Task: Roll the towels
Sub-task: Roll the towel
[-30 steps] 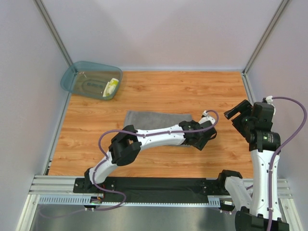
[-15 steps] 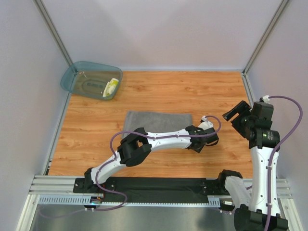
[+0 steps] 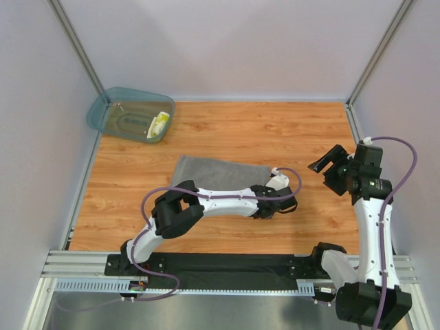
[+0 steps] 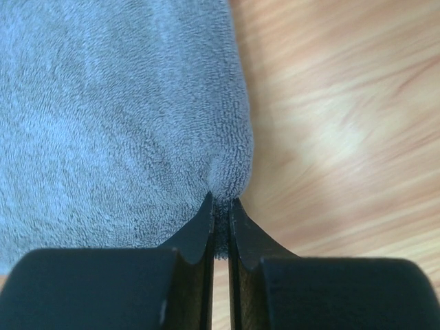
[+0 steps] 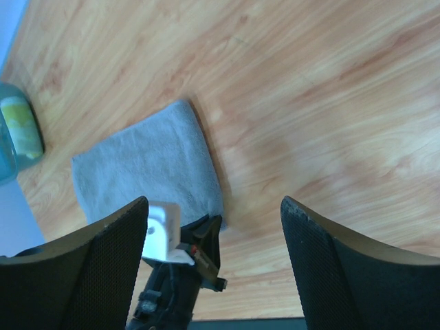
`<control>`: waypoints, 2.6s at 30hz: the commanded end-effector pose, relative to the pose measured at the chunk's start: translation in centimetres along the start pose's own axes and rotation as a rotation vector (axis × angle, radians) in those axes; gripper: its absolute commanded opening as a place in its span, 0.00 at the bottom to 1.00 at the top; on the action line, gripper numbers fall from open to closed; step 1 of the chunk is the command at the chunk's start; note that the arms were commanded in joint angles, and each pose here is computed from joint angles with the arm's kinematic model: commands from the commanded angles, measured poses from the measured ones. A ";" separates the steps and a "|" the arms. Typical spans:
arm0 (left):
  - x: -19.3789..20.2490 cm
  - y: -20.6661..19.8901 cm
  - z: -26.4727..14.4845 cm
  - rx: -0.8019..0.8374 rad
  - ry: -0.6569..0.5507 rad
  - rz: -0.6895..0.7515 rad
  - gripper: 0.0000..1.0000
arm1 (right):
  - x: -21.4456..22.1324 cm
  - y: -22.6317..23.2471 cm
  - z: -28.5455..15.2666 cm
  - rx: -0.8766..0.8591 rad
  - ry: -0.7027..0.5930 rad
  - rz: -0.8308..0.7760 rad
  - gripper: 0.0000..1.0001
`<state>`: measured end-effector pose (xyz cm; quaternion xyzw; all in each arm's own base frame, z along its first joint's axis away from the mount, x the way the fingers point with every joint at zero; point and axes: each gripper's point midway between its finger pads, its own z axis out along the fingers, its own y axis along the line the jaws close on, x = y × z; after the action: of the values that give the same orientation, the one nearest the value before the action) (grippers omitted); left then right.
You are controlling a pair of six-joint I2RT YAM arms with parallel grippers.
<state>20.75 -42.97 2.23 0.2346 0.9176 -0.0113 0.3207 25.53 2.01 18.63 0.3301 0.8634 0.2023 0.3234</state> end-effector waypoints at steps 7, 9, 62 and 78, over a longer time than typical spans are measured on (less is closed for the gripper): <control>2.9 1.2 -2.5 0.109 0.042 -0.147 0.02 | 6.8 2.1 7.8 -0.199 0.371 0.114 0.82; 2.5 1.3 -3.1 0.128 0.027 -0.165 0.01 | 8.2 2.9 8.7 -0.206 0.429 0.083 0.84; 4.9 3.0 -9.2 0.334 0.034 -0.291 0.00 | 6.1 -0.9 11.6 0.273 0.268 -0.269 0.57; 1.7 0.5 -12.9 0.545 -0.018 -0.430 0.00 | 5.8 0.0 4.0 0.137 0.173 -0.315 0.78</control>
<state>12.02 -38.45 8.16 0.1455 0.9241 -0.2698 0.2282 25.77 6.27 12.74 0.2104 0.9385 0.1058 0.2527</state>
